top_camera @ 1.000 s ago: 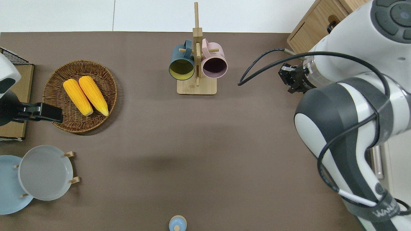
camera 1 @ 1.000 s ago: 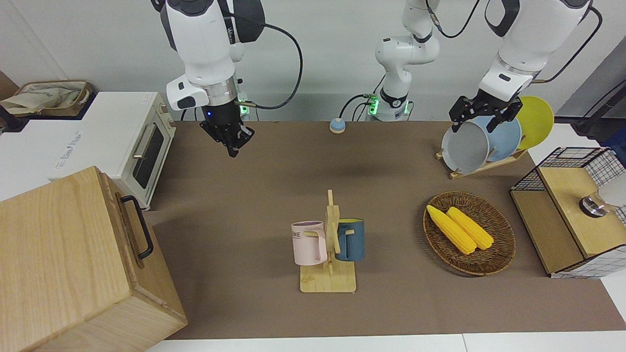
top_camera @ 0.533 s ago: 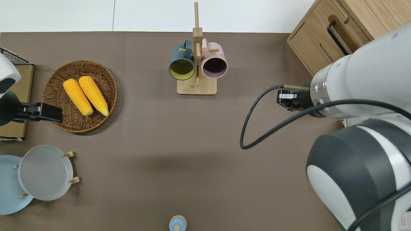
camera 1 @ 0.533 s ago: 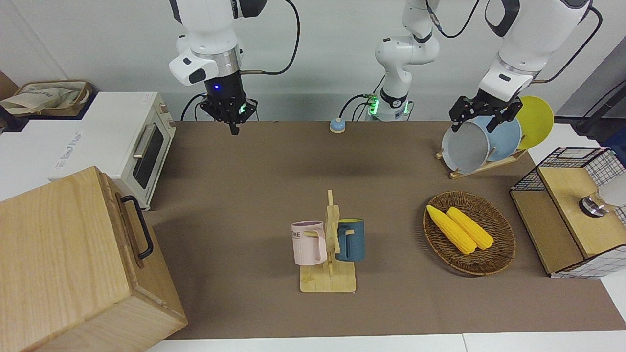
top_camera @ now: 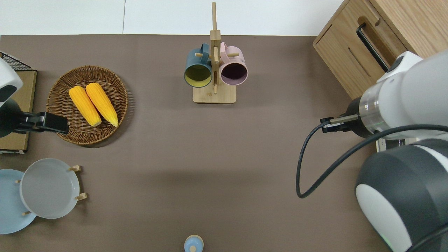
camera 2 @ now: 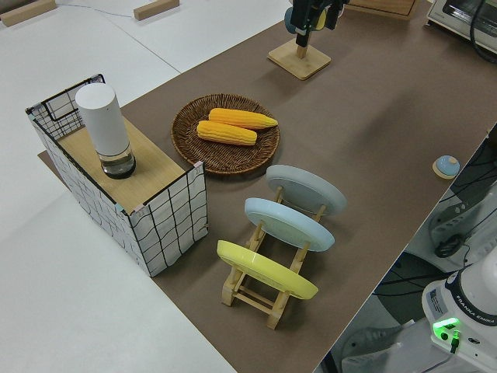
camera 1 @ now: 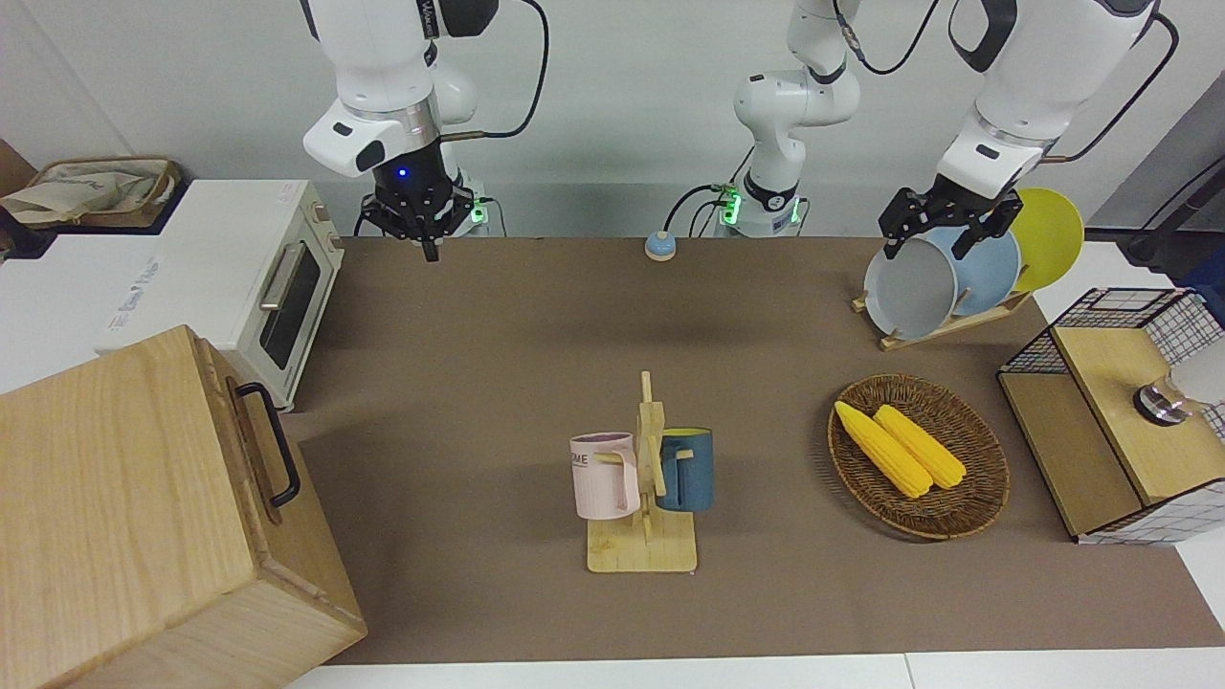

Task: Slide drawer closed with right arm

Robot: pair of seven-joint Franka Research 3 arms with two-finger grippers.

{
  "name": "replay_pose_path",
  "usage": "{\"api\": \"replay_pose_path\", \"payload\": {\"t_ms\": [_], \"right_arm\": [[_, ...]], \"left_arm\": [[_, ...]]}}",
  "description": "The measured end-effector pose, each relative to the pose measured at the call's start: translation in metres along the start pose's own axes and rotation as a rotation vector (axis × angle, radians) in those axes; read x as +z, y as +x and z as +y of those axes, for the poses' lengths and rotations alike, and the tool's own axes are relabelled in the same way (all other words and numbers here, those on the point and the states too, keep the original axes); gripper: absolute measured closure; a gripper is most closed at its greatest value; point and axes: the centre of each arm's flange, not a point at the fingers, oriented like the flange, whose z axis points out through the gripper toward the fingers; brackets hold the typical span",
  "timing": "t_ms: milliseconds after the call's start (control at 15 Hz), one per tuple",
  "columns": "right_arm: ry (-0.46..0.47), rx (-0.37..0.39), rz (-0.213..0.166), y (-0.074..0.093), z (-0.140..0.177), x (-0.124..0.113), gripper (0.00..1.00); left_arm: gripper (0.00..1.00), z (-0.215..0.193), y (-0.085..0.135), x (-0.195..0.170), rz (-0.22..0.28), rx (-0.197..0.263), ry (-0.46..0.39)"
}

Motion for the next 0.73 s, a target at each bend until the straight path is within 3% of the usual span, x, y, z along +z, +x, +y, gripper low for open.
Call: {"api": "replay_pose_path", "payload": {"t_ms": [133,600,733], "right_arm": [[0.001,-0.001,-0.005,0.0,0.006,0.001,0.84],[0.008,0.017,0.005,0.002,0.017,-0.004,0.15],[0.011,0.017,0.01,0.003,0.019,-0.006,0.01]], "left_arm": [[0.0,0.0,0.0,0.0,0.0,0.0,0.0],[0.0,0.0,0.0,0.0,0.0,0.0,0.0],[0.0,0.0,0.0,0.0,0.0,0.0,0.0]]}}
